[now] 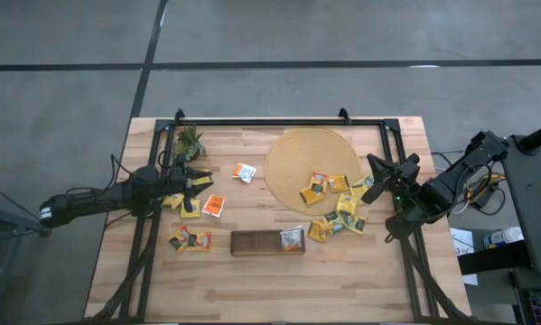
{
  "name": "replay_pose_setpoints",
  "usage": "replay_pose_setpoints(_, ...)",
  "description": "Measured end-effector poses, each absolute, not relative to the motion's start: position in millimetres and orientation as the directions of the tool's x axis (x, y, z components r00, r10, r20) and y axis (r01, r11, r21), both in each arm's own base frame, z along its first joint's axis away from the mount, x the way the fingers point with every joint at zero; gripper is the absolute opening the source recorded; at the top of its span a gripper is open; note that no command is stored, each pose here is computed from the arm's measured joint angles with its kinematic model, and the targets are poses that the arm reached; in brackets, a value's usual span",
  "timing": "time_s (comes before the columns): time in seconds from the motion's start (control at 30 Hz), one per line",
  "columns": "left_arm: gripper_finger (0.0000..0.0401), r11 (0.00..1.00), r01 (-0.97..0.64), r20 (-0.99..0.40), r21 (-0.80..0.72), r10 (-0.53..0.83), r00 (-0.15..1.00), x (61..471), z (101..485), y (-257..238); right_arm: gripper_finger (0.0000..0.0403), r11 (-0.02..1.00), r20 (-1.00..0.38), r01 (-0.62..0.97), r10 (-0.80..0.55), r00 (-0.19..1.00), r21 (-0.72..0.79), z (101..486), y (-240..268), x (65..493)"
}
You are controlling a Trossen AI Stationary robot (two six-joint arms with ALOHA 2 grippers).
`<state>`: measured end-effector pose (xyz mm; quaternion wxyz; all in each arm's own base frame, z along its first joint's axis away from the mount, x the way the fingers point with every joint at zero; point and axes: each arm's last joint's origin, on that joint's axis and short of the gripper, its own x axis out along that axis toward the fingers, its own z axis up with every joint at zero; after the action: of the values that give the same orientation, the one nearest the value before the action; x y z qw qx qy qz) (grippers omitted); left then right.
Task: Pick & Place Tea
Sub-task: Put the white tea bag into the right section of the wooden organizer
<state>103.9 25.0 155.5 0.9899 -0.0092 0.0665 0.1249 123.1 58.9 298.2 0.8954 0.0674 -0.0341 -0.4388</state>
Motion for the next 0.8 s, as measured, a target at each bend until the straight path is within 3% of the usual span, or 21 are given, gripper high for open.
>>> replay_pose_setpoints(0.27, 0.0147, 0.969, -0.248, -0.134, -0.001, 0.246, 0.96, 103.9, 155.5, 25.0, 0.0009, 0.497, 0.0, 0.743, -0.831, 0.556, 0.448, 333.2, 51.0, 128.3)
replay_pose_setpoints(0.37, 0.0147, 0.969, -0.248, -0.134, -0.001, 0.246, 0.96, 103.9, 155.5, 25.0, 0.0009, 0.475, 0.0, 0.735, -0.84, 0.543, 0.484, 355.1, 50.4, 131.3)
replay_pose_setpoints(0.5, 0.0147, 0.969, -0.248, -0.134, -0.001, 0.245, 0.96, 103.9, 155.5, 25.0, 0.0009, 0.532, -0.041, 0.771, -0.813, 0.58, 0.349, 399.5, 56.3, 140.4)
replay_pose_setpoints(0.6, 0.0147, 0.969, -0.248, -0.134, -0.001, 0.246, 0.96, 103.9, 155.5, 25.0, 0.0009, 0.665, -0.085, 0.729, -0.727, 0.682, 0.161, 438.2, 64.2, 158.0)
replay_pose_setpoints(0.7, 0.0147, 0.969, -0.248, -0.134, -0.002, 0.246, 0.96, 103.9, 155.5, 25.0, 0.0009, 0.895, -0.077, 0.435, -0.442, 0.894, -0.098, 465.1, 73.7, 181.6)
replay_pose_setpoints(0.8, 0.0147, 0.969, -0.248, -0.134, -0.001, 0.246, 0.96, 103.9, 155.5, 25.0, 0.0009, 0.973, -0.055, 0.131, -0.144, 0.988, -0.188, 479.4, 77.0, 201.8)
